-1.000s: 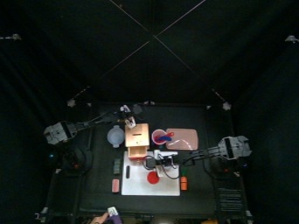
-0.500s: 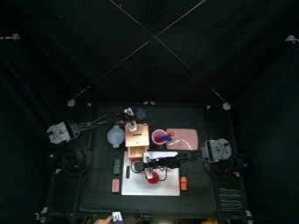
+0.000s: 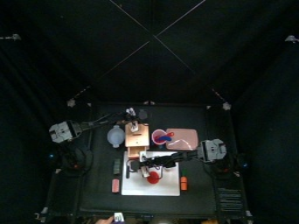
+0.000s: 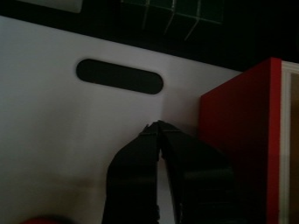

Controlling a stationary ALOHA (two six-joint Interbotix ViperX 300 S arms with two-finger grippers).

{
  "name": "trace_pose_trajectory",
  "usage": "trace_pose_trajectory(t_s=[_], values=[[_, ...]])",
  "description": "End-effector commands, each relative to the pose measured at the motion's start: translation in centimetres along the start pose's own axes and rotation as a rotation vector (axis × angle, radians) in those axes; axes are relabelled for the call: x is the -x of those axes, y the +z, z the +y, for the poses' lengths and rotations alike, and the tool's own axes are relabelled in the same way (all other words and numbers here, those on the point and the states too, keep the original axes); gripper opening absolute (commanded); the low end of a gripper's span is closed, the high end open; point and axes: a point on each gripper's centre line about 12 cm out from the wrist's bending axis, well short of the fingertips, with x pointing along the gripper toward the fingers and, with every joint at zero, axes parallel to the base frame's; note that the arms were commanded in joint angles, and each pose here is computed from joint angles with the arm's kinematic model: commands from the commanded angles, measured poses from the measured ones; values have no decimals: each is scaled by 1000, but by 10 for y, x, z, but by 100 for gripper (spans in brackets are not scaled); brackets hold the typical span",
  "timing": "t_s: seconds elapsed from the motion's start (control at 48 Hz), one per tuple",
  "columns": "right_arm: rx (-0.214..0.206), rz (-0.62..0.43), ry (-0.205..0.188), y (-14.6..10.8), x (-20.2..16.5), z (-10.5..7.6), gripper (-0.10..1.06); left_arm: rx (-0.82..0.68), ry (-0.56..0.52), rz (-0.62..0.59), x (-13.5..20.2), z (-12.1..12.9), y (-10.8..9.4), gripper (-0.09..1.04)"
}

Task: Get the cutter from the drawer then cut the dough then place the extra dough in the bowl
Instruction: Shut the drawer

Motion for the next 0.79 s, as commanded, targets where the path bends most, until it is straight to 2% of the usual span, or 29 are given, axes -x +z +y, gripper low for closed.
trace_pose_trajectory(t_s=[0.021, 0.167, 0.312, 0.438, 0.667, 0.792], values=[[-55, -44, -66, 13, 10, -43, 25, -23, -2, -26, 4, -6, 12, 55], [-79, -48, -100, 11, 12, -66, 25, -33, 6, -30, 5, -4, 15, 55], [-74, -55, -137, 11, 12, -87, 25, -34, 13, -27, 0, -2, 15, 55], [-70, -49, -153, 9, 9, -97, 25, -36, 13, -26, -3, -2, 15, 55], [-64, -61, -156, 16, 9, -97, 25, -33, 19, -50, -3, -1, 18, 55], [-58, -18, -150, 13, 12, -92, 25, -27, 17, -44, -4, -2, 16, 55]])
